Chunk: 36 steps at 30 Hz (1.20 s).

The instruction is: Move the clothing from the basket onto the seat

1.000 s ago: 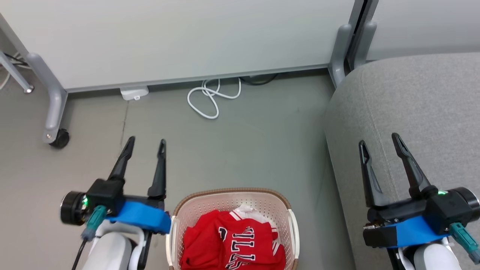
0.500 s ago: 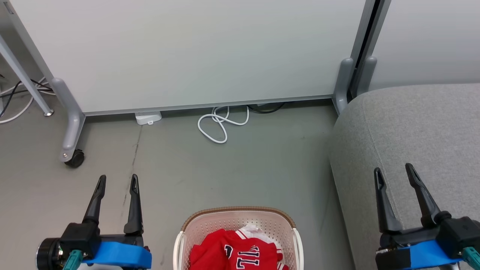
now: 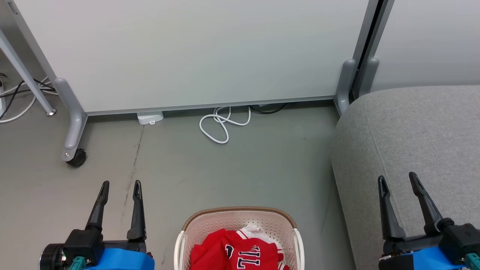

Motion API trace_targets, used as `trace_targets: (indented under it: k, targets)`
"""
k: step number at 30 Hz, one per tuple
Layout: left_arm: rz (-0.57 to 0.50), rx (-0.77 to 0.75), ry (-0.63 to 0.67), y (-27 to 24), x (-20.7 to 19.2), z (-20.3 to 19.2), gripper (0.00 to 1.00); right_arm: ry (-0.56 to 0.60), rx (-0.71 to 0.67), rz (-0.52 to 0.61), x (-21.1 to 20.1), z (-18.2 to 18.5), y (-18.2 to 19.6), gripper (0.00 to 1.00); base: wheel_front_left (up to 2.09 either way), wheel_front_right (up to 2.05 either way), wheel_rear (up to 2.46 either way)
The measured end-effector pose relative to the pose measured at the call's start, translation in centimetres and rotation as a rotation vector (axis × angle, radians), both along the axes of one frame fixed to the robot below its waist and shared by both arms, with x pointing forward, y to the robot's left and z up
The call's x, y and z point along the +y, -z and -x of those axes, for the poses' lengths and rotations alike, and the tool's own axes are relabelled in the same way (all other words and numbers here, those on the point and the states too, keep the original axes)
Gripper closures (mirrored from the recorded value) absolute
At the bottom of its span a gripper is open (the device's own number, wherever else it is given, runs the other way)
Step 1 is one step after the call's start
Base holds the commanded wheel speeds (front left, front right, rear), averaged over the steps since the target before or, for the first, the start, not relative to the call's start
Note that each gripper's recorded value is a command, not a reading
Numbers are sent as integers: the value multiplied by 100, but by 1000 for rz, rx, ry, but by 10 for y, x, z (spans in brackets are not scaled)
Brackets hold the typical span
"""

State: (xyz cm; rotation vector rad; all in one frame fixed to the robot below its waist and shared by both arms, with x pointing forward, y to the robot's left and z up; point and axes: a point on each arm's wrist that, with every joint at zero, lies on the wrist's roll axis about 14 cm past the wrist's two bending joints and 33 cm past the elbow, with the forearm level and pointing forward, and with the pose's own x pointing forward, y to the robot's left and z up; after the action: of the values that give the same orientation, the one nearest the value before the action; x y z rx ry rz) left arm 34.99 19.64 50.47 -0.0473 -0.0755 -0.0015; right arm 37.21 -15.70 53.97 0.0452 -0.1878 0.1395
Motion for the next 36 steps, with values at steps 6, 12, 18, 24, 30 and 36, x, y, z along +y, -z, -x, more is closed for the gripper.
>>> trace_targets:
  k: [6,12,18,24,30,36]
  targets:
    - [-6,3,-6,1,2,-1,0,2,5,-4,-1,0,1,0,0,0,0]
    - [-10,11,3,4,0,-1,0,1,7,-6,0,0,2,0,0,0,0]
    - [-37,33,75,10,-14,-12,0,-2,12,-8,1,-2,4,0,0,0,0]
    - [-88,71,208,21,-45,-37,0,0,11,-9,1,-9,4,0,0,0,0]
    - [-155,164,394,54,-92,-60,0,3,19,1,0,-24,8,0,0,0,0]
    - [-197,292,558,101,-128,-72,0,-4,33,16,2,-44,17,0,0,0,0]
